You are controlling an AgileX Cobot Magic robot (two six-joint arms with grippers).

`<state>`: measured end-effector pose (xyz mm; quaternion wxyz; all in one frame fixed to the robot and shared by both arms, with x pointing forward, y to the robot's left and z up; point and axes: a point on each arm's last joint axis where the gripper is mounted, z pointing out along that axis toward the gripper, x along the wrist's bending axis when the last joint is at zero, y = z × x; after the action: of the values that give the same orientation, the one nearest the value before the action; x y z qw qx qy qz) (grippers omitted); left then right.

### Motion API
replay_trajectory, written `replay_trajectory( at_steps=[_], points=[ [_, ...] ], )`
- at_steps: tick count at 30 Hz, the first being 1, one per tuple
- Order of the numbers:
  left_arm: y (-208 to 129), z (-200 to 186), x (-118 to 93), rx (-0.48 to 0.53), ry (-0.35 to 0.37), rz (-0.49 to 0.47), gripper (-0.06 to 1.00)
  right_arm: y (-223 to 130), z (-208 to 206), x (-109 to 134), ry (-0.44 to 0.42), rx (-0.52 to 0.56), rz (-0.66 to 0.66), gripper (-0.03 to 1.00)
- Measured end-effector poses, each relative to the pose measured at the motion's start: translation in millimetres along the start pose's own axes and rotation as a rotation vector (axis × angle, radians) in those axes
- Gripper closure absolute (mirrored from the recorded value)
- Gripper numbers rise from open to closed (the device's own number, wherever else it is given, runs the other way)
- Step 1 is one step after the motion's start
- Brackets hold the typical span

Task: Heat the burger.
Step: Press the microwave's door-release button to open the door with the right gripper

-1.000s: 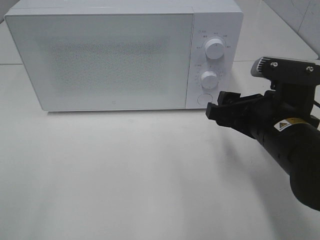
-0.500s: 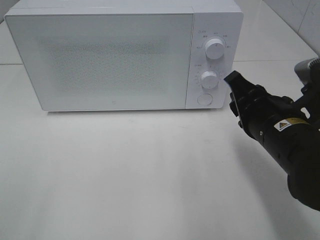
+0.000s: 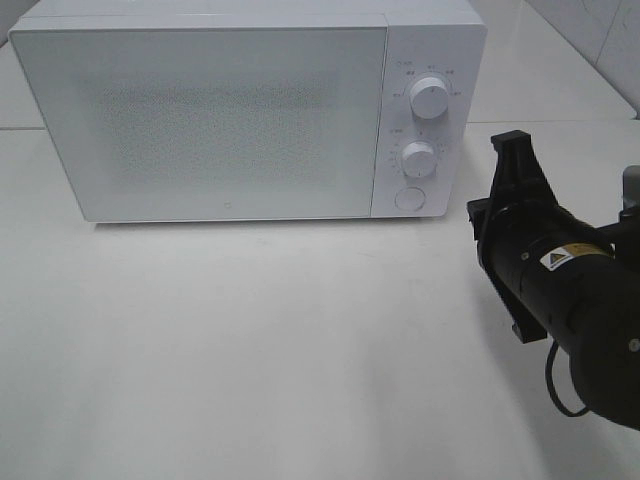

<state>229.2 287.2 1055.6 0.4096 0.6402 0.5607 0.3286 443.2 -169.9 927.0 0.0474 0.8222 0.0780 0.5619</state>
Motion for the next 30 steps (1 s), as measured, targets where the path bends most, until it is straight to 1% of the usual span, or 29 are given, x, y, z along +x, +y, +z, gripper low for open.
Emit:
replay_trajectory(
  at_steps=[1, 3, 6, 11, 17, 27, 30],
  points=[
    [0.0, 0.0, 0.0, 0.000, 0.000, 0.000, -0.04, 0.0, 0.0, 0.0, 0.000, 0.000, 0.000, 0.95],
    [0.0, 0.0, 0.0, 0.000, 0.000, 0.000, -0.04, -3.4, 5.3, -8.0, -0.029, -0.006, 0.035, 0.95],
    [0.0, 0.0, 0.0, 0.000, 0.000, 0.000, -0.04, -9.9, 11.7, -12.4, -0.040, 0.006, 0.064, 0.95],
    [0.0, 0.0, 0.0, 0.000, 0.000, 0.000, -0.04, -19.0, 18.7, -14.8, -0.038, 0.038, 0.084, 0.95],
    [0.0, 0.0, 0.0, 0.000, 0.000, 0.000, -0.04, -30.7, 31.4, -20.8, -0.055, 0.043, 0.113, 0.95],
    [0.0, 0.0, 0.0, 0.000, 0.000, 0.000, -0.04, -29.3, 59.0, -17.2, -0.040, 0.030, 0.163, 0.95],
    [0.0, 0.0, 0.0, 0.000, 0.000, 0.000, -0.04, -27.2, 69.6, -16.4, -0.056, 0.022, 0.176, 0.95]
  ],
)
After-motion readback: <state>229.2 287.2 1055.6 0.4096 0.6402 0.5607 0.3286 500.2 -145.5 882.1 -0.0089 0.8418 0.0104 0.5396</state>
